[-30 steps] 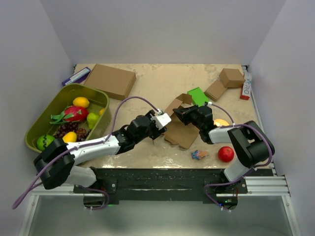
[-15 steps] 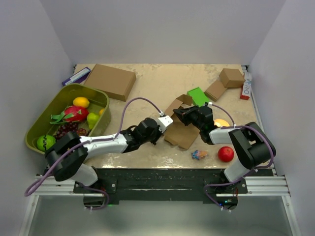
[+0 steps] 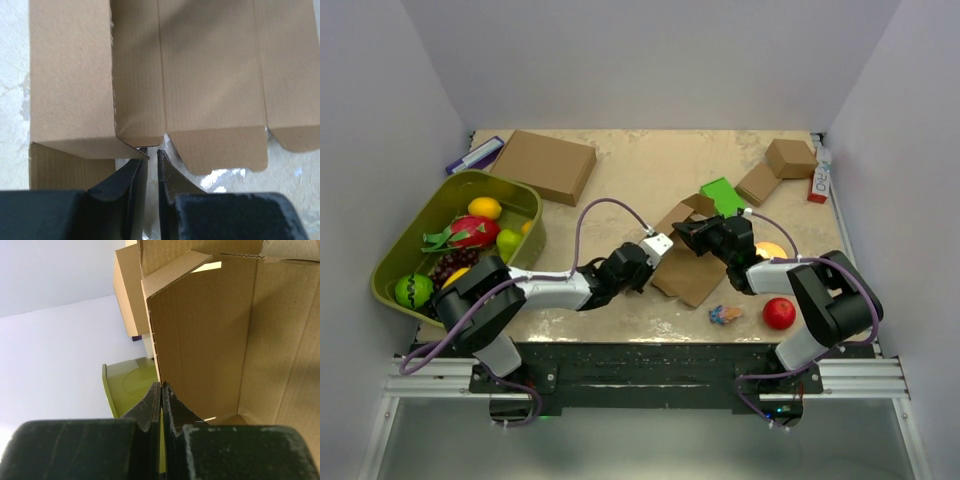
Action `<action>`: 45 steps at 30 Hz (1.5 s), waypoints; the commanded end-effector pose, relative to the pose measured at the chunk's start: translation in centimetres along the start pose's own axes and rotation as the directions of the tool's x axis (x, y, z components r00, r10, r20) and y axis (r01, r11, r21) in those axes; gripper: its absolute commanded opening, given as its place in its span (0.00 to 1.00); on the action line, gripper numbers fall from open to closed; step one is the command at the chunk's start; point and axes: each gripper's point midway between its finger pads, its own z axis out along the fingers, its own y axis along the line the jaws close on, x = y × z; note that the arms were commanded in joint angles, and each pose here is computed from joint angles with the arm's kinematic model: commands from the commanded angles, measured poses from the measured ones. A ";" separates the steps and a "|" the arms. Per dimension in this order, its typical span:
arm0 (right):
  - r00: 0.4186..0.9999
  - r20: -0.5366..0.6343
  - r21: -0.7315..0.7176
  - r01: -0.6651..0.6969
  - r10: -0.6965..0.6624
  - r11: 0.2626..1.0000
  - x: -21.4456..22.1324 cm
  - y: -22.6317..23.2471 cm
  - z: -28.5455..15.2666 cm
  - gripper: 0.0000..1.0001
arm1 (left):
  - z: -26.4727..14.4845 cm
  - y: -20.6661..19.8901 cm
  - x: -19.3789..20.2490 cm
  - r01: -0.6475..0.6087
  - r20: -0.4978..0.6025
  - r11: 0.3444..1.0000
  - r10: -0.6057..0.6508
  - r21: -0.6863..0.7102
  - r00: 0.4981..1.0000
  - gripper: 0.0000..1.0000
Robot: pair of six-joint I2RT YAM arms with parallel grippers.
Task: Fold the paper box
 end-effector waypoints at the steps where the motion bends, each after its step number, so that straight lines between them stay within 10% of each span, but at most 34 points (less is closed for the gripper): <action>1: 1.000 -0.010 0.014 0.020 -0.020 1.000 0.3 -0.2 -0.4 0.00 | 1.0 0.5 -2.4 0.051 0.129 0.998 -0.045 -0.043 0.991 0.17; 11: 1.000 0.003 0.029 0.023 -0.023 0.999 0.0 -0.6 -0.4 0.00 | 0.0 -0.2 -4.7 0.041 0.248 0.999 -0.038 -0.011 0.968 0.23; 17: 1.000 0.009 0.038 0.015 -0.016 0.999 -0.2 -1.0 -0.4 0.00 | -6.1 -0.4 -7.5 0.034 0.354 0.997 -0.056 0.067 0.934 0.71; 23: 1.000 0.007 0.033 0.023 -0.023 0.999 -0.2 -0.6 -0.4 0.00 | -10.5 0.7 -8.0 0.094 0.396 0.992 -0.122 0.089 0.910 0.84; 30: 1.000 0.008 0.039 0.027 -0.027 0.999 -0.2 -0.8 -0.3 0.00 | -9.2 8.7 -3.7 0.411 0.315 0.900 -0.351 -0.148 0.882 0.85; 45: 0.999 0.015 0.037 0.035 -0.035 0.999 -0.3 -0.4 -0.5 0.00 | -4.9 10.8 0.4 0.449 0.210 0.837 -0.400 -0.312 0.892 0.86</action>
